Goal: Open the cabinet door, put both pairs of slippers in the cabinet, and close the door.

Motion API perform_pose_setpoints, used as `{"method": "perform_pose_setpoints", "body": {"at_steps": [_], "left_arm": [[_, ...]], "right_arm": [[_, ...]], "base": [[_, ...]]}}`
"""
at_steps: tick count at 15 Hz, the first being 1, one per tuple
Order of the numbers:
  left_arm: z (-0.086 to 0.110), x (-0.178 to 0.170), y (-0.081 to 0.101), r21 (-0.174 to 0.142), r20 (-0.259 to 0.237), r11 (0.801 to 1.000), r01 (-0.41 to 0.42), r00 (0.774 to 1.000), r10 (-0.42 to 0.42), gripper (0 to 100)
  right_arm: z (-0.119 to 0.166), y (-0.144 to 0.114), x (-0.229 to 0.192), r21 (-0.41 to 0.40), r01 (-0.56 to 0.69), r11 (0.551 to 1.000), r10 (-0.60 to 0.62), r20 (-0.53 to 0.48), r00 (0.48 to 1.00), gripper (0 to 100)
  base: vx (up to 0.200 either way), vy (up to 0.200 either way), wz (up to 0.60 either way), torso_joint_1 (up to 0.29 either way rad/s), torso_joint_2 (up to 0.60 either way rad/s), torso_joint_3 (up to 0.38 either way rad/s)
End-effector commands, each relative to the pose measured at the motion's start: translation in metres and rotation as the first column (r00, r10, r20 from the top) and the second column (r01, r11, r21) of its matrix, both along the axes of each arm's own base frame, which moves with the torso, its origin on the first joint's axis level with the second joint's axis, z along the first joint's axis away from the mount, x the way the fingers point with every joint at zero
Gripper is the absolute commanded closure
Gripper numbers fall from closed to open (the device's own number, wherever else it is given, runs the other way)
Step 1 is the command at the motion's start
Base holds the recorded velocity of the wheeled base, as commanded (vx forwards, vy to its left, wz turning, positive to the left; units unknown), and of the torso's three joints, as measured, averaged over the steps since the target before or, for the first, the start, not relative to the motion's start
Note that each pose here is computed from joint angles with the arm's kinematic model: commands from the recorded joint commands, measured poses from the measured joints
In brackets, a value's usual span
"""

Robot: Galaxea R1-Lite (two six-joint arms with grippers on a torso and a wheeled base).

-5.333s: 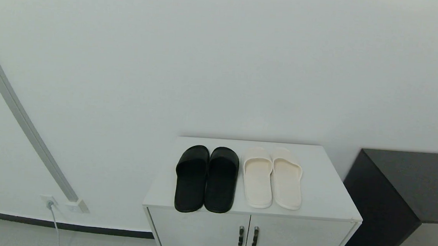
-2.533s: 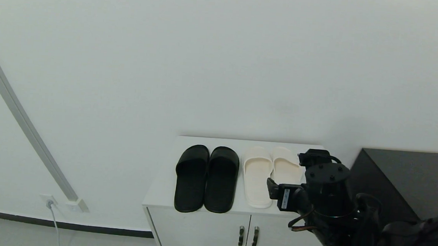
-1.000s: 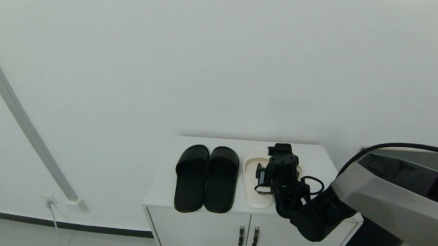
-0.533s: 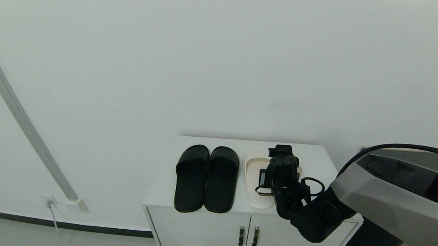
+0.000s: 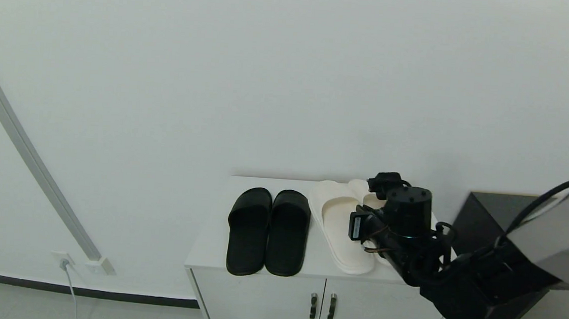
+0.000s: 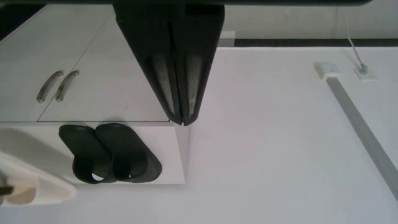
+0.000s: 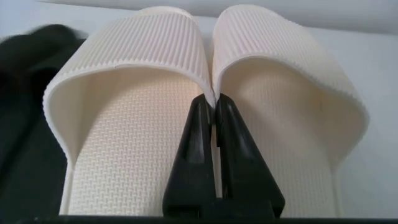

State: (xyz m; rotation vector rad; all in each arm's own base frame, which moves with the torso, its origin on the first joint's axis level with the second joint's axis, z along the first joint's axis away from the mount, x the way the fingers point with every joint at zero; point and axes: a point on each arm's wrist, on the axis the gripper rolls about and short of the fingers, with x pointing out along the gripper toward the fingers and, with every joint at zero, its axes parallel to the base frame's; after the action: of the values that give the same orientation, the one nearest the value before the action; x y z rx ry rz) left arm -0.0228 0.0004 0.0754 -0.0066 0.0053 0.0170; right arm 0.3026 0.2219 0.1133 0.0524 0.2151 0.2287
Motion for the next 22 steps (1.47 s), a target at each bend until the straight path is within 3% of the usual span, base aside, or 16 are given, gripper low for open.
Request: {"method": "perform_pose_setpoints", "body": {"at_steps": [1,4,13,22], "left_arm": [[0.000,0.000,0.000,0.000,-0.001,1.000,0.000,1.000,0.000,100],[0.000,0.000,0.000,0.002,-0.001,1.000,0.002,1.000,-0.002,100],[0.000,0.000,0.000,0.002,-0.001,1.000,0.002,1.000,-0.002,100],[0.000,0.000,0.000,0.002,-0.001,1.000,0.002,1.000,-0.002,100]], "right_arm": [[0.041,-0.023,-0.035,0.045,-0.091,0.995,0.088,0.061,0.994,100],[0.048,-0.045,-0.070,0.034,-0.227,0.973,0.226,0.050,0.973,100],[0.038,-0.048,-0.072,0.021,-0.251,0.968,0.251,0.005,0.968,100],[0.045,-0.063,-0.107,-0.003,-0.360,0.933,0.360,-0.024,0.933,100]], "base": [[0.000,0.000,0.00,0.000,0.00,0.000],[0.000,0.000,0.00,0.000,0.00,0.000],[0.000,0.000,0.00,0.000,0.00,0.000],[-0.200,0.000,0.00,0.000,0.00,0.005]]}}
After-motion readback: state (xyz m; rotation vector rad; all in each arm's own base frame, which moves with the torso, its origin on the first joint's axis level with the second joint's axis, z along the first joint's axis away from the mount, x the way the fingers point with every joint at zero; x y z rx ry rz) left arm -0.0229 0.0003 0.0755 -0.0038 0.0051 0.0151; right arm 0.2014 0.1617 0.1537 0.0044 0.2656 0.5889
